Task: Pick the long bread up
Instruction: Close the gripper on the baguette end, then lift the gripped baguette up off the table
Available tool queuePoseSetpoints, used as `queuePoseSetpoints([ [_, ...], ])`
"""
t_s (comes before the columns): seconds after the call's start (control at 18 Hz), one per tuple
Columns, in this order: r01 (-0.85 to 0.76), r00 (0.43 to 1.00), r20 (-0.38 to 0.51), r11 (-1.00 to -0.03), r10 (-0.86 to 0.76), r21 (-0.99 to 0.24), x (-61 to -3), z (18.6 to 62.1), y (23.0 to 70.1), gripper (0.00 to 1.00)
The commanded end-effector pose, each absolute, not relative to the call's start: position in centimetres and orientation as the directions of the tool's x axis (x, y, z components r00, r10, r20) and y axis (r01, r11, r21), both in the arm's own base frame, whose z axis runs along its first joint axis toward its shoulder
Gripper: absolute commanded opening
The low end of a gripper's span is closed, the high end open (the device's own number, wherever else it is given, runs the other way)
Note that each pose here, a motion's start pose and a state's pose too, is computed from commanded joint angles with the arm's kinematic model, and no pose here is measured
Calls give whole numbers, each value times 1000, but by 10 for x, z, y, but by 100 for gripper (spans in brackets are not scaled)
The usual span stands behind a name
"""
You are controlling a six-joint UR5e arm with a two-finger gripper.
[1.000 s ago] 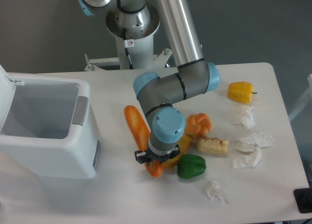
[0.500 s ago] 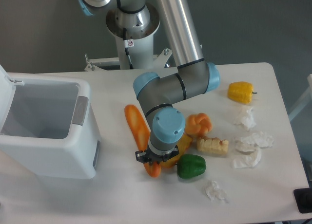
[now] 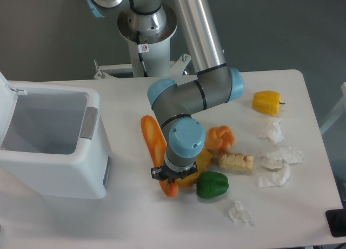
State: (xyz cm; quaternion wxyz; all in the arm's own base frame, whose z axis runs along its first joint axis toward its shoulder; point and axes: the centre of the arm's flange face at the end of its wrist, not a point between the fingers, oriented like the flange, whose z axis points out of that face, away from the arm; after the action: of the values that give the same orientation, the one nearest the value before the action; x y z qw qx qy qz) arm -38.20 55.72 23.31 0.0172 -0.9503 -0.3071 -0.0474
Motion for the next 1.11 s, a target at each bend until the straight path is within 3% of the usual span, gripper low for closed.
queuePoseSetpoints([
  [0.61, 566, 824, 70, -811, 562, -152, -373, 342, 550, 2],
  [1.11, 275, 954, -51, -927, 297, -254, -362, 412, 538, 2],
])
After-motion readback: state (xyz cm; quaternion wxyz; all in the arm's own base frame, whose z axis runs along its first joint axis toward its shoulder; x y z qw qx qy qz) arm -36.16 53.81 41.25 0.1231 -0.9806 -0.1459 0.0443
